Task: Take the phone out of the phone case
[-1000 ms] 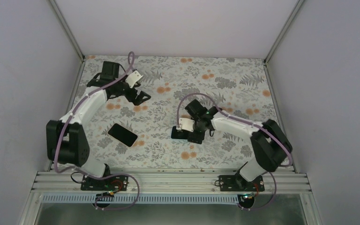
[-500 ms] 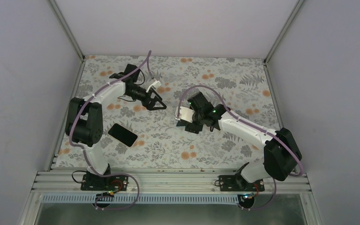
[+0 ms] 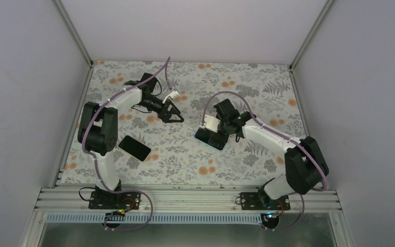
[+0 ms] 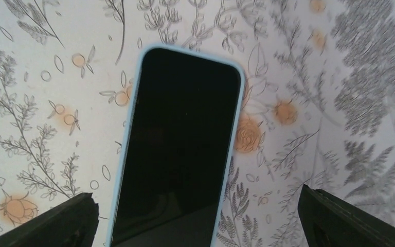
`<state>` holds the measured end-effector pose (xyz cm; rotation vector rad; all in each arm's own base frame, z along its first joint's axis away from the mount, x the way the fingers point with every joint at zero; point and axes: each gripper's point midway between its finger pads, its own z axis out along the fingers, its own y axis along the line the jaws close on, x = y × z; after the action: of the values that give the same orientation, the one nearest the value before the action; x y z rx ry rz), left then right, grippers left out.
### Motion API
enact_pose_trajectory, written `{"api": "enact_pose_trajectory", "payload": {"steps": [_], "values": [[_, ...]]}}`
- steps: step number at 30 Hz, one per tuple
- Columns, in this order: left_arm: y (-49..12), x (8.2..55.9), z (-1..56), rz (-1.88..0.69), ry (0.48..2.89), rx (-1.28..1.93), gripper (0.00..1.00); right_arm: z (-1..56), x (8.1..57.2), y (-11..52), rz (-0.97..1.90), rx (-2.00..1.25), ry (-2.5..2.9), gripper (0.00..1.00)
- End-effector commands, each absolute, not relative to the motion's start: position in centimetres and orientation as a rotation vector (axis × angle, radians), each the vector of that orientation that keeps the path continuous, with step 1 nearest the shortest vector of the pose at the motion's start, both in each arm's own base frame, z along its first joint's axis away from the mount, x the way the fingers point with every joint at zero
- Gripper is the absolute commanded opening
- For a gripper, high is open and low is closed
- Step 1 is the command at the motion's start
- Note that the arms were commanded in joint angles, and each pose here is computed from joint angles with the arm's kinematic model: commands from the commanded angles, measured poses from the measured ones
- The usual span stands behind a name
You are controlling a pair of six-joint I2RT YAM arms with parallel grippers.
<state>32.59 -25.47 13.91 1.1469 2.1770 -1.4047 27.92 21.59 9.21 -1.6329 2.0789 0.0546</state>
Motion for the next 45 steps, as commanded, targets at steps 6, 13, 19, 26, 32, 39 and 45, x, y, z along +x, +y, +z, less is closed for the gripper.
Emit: {"api": "enact_pose_trajectory", "payload": {"steps": [6,13,19,26,32,39,45], "values": [[-25.7,35.3,13.4,-1.287,2.214,1.095,1.00,6.5,27.3,21.8,0.238,-1.675,2.285,1.00],[-25.5,35.9,13.3,-1.240,2.237,1.075,1.00,4.0,27.6,22.0,0.220,-1.714,2.413,1.00],[-25.3,35.8,13.0,-1.233,2.241,1.066,1.00,2.5,27.4,22.4,0.259,-1.740,2.465,1.00],[-25.2,35.9,12.7,-1.225,2.247,1.059,1.00,2.1,27.4,22.7,0.239,-1.724,2.493,1.00],[-25.1,36.4,12.4,-1.184,2.262,1.039,1.00,0.1,28.2,22.2,0.093,-1.650,2.554,1.00],[-25.2,36.0,12.8,-1.216,2.249,1.041,1.00,-0.5,28.8,21.7,0.029,-1.604,2.501,0.95],[-25.9,34.5,13.7,-1.343,2.181,1.099,1.00,1.4,29.1,21.9,0.037,-1.571,2.439,0.63]]}}
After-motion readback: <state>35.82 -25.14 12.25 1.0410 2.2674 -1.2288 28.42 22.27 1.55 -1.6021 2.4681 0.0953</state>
